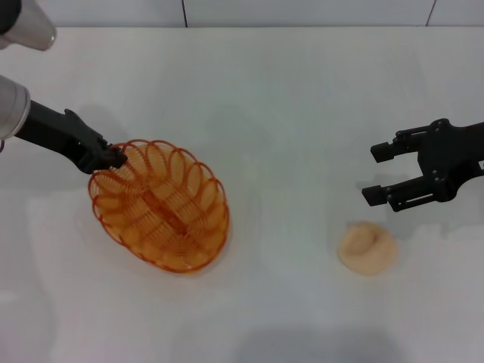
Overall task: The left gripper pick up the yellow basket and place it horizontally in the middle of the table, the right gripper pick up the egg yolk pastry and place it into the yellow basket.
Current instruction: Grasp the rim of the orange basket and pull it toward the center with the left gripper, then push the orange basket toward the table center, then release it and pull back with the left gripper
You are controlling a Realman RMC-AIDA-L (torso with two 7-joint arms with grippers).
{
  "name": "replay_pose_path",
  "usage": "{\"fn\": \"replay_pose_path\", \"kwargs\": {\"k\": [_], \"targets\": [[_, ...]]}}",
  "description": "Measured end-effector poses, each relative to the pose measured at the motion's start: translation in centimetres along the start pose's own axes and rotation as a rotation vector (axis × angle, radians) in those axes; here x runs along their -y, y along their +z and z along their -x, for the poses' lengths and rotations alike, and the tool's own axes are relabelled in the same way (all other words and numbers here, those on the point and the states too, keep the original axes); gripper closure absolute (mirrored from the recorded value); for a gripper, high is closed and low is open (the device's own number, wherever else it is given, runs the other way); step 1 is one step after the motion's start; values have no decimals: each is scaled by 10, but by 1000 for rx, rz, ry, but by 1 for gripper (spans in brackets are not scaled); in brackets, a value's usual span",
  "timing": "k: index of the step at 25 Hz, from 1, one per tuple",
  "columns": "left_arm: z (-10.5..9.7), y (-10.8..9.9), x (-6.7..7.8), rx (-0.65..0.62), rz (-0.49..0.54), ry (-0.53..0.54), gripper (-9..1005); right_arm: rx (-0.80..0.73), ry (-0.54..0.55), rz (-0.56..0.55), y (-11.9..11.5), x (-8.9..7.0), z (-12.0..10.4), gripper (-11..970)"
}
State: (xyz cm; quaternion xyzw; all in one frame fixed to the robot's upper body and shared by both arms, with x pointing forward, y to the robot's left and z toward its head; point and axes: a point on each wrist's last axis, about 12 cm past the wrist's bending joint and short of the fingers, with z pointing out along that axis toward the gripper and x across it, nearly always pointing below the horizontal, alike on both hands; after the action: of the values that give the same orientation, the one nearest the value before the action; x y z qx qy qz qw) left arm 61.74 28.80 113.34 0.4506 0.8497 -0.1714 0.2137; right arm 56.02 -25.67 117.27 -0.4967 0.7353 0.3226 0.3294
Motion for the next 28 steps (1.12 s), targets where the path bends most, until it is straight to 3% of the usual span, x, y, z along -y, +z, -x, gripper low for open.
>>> {"fn": "replay_pose_path", "kwargs": {"k": [14,28], "targets": [[1,-26,11,179,-92,-80,920,1,2,-2,0,0,0,178],[-3,-34,14,154,-126,-356,924,2,1,3,1,0,3,178]]}}
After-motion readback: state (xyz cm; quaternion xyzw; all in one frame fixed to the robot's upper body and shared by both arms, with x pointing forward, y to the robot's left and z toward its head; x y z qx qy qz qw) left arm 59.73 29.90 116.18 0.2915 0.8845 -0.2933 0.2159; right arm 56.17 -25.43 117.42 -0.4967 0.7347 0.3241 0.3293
